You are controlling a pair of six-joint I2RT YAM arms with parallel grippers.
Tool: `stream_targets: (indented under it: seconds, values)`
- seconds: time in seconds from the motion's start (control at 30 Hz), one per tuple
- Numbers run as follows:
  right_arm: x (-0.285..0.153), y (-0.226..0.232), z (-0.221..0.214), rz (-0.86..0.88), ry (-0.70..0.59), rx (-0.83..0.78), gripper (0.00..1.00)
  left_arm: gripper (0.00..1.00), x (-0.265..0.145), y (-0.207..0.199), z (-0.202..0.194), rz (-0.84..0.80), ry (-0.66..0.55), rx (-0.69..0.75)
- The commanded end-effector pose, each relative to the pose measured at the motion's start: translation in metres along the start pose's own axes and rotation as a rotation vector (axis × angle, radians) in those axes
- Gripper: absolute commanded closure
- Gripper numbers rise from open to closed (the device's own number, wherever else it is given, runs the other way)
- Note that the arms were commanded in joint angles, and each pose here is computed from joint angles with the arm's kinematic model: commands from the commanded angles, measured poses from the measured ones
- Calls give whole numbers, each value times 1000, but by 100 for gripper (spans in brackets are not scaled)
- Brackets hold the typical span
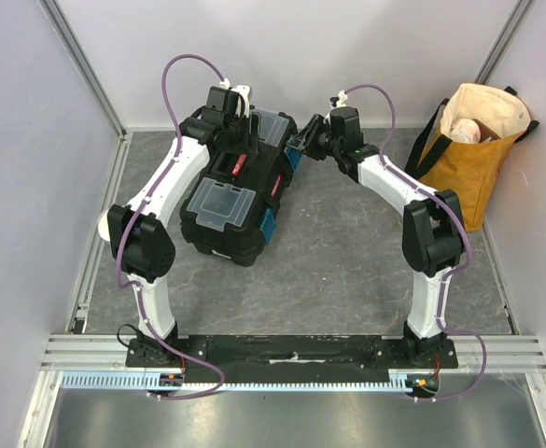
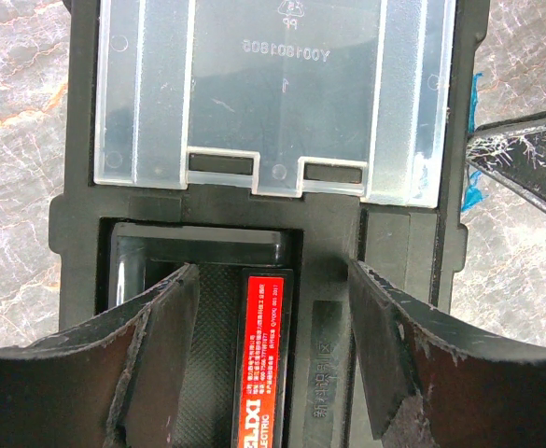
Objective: Pack the tool kit
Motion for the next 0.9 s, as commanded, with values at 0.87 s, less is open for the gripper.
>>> stream_targets:
  seconds: [0.87]
  values:
    - [2,-59,-62,-172,163,-37,58,29,7,-16,-51,-64,197,18]
Point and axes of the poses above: each gripper's point midway between its finger pads, its own x axis out along the fingers, its own y axis along the line the jaws close on, z = x × y, the point moved 3 cm from there along -x, back along the fingers, and after that the axes turned 6 degrees about x, right-handed, at the moved point
